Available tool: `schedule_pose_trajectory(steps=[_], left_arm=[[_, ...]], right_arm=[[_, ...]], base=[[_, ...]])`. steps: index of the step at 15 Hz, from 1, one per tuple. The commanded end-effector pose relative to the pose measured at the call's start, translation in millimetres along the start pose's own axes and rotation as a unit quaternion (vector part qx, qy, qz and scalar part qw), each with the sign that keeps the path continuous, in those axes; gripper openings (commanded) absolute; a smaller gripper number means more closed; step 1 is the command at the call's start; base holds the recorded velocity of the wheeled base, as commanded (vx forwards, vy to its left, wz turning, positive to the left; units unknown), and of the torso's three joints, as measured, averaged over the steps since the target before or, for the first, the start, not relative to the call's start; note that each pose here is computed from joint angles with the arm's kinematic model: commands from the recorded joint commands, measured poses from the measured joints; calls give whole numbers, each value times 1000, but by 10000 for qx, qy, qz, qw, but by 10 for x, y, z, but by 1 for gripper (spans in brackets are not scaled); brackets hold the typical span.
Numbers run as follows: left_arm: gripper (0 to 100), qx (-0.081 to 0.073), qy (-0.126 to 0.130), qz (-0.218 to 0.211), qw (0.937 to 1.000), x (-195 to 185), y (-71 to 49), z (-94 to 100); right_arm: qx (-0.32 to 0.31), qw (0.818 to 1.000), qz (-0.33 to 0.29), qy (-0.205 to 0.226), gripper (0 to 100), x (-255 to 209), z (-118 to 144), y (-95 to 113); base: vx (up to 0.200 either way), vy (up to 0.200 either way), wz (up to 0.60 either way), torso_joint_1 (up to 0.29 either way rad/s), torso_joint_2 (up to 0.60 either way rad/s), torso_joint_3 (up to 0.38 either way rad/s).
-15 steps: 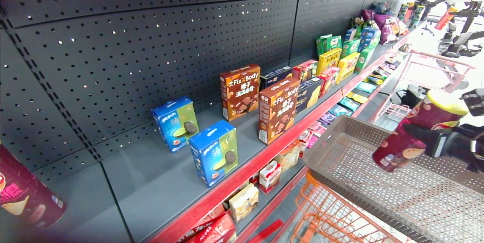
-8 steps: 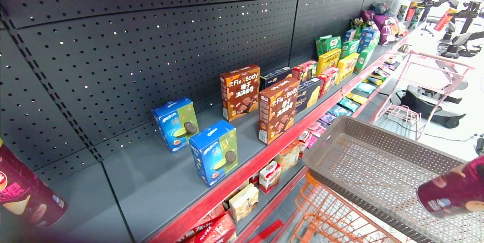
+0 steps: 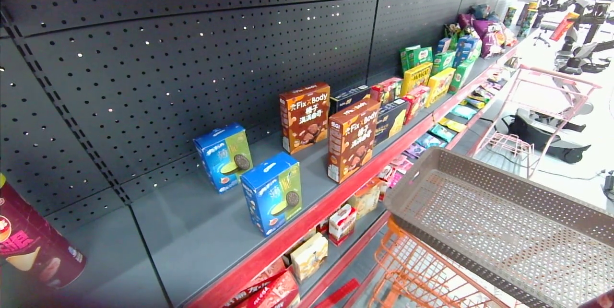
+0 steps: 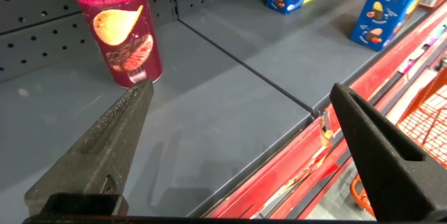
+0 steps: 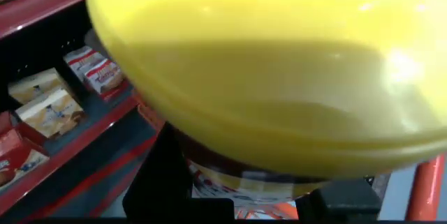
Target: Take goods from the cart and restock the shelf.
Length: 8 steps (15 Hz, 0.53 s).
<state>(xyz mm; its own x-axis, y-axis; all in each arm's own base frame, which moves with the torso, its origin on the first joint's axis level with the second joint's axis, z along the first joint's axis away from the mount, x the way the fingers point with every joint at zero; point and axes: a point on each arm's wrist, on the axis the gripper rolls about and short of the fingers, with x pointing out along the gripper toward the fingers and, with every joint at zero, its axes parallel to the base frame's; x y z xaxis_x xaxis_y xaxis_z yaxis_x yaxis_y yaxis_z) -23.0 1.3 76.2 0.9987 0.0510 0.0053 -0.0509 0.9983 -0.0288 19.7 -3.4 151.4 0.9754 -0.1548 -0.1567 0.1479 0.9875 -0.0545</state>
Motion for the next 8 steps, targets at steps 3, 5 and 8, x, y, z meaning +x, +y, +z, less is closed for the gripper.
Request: schedule_pose_trajectory(steps=[3, 5, 8], left_arm=[[100, -3, 4, -2, 10000, 1, 0, 0], [100, -3, 4, -2, 10000, 1, 0, 0], [100, -3, 4, -2, 10000, 1, 0, 0]], right_arm=[[-29, 9987, -507, -79, 0, -30, 15, -28], [-48, 9988, -477, -82, 0, -31, 11, -28], [-140, 9991, -387, -78, 0, -38, -24, -25]], base=[[0, 0, 0, 0, 0, 0], [0, 0, 0, 0, 0, 0], [0, 0, 400, 3, -2, 2]])
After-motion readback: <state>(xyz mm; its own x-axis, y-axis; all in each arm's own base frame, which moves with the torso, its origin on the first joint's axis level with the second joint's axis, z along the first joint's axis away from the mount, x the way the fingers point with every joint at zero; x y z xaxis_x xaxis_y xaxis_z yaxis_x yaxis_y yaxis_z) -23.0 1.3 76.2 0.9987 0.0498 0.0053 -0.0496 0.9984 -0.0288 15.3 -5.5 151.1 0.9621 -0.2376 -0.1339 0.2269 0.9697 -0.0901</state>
